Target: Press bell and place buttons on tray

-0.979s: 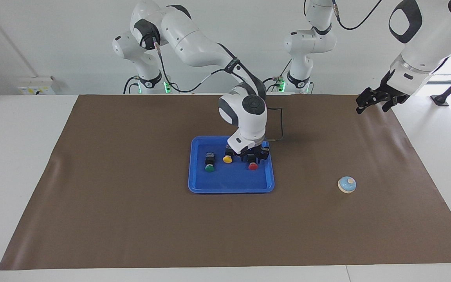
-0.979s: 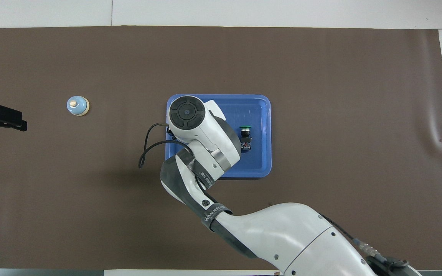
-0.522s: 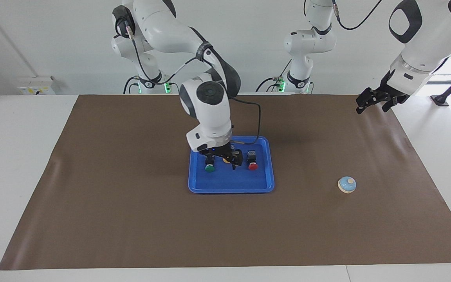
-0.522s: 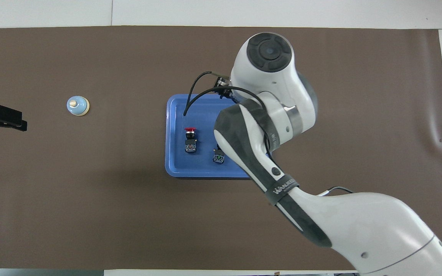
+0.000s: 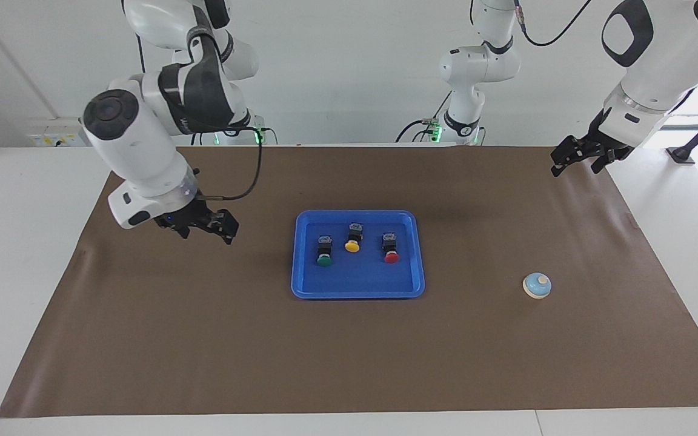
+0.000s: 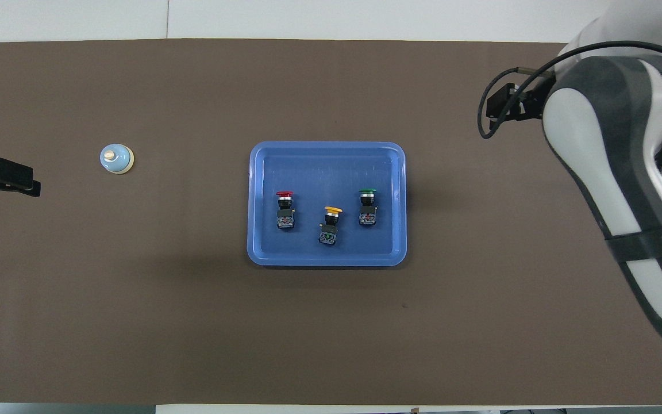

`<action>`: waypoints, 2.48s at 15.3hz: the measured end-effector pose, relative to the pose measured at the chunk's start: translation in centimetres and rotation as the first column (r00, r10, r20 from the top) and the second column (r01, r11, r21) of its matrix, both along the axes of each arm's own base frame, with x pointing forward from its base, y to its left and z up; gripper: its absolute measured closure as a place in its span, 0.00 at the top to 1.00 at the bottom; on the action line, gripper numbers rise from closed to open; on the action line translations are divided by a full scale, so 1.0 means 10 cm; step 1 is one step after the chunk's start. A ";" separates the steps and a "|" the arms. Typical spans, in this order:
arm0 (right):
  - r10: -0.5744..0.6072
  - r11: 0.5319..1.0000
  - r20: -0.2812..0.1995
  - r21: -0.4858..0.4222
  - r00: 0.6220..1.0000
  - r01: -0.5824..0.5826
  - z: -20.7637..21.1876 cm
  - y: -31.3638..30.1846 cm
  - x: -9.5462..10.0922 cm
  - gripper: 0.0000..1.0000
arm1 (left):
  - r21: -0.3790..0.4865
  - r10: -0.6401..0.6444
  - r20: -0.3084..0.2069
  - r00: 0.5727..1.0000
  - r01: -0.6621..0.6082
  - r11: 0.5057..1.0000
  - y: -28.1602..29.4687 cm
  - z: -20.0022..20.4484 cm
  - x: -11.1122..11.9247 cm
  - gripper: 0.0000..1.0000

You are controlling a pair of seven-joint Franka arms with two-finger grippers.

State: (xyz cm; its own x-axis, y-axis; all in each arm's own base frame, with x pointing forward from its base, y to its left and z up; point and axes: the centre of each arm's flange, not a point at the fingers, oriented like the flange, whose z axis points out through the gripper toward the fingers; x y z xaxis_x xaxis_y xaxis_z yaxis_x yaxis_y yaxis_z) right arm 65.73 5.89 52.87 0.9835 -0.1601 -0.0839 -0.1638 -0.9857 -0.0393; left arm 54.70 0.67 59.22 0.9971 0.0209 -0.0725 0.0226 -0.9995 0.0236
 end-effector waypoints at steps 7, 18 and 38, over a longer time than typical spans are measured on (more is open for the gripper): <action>0.101 0.995 0.011 0.010 0.995 -0.102 0.64 -0.77 -0.41 1.00 | 0.000 0.000 0.000 1.000 0.000 1.000 0.00 0.00 0.00 1.00; 0.101 0.995 -0.023 0.003 0.995 -0.101 0.64 -0.77 -1.20 1.00 | 0.000 0.000 0.000 1.000 0.000 1.000 0.00 0.00 0.00 1.00; 0.130 0.990 0.003 -0.060 0.992 -0.129 0.83 -0.88 -1.15 1.00 | 0.000 0.000 0.000 1.000 0.000 1.000 0.00 0.00 0.00 1.00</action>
